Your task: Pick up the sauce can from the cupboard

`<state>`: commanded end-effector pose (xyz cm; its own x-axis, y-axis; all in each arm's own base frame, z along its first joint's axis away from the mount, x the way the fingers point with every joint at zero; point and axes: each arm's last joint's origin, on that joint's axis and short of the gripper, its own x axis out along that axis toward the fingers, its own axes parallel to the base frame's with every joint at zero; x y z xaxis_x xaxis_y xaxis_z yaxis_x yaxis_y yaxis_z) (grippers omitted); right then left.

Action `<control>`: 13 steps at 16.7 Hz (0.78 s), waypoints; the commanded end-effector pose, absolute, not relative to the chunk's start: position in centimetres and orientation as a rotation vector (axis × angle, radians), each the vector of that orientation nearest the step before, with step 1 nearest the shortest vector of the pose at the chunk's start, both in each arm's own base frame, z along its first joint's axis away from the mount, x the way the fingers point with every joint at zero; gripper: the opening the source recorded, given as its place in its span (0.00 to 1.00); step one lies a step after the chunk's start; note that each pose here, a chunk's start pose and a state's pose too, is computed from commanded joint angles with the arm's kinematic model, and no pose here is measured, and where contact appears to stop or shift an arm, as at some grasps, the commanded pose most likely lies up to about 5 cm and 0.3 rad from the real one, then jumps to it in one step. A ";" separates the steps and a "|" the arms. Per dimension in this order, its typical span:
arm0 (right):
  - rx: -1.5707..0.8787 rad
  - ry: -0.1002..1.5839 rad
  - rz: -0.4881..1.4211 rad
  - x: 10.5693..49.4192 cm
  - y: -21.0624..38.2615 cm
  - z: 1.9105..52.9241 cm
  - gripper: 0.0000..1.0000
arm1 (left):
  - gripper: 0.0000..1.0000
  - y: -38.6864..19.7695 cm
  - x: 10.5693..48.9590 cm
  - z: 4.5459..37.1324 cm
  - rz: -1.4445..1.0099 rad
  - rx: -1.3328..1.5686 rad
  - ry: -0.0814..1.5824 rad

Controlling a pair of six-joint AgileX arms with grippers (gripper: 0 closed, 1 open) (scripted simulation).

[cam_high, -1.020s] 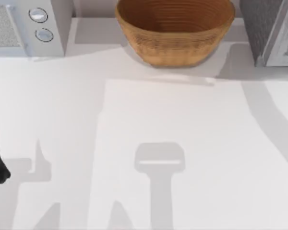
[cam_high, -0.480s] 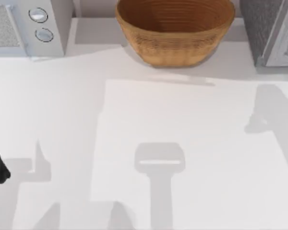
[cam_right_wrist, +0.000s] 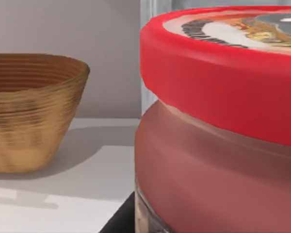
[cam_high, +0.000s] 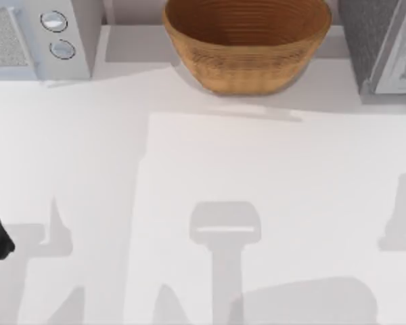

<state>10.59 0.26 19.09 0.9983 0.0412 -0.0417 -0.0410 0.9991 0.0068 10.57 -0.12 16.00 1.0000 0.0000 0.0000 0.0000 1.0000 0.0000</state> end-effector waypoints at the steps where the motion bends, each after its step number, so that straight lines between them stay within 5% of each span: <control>1: 0.004 0.028 0.028 10.6 0.1 18.0 0.00 | 1.00 -0.1 10.6 16.0 0.000 0.000 0.000; 13: -0.018 -0.027 -0.014 10.4 -0.2 17.3 0.00 | 1.00 -0.1 10.6 16.0 0.000 0.000 0.000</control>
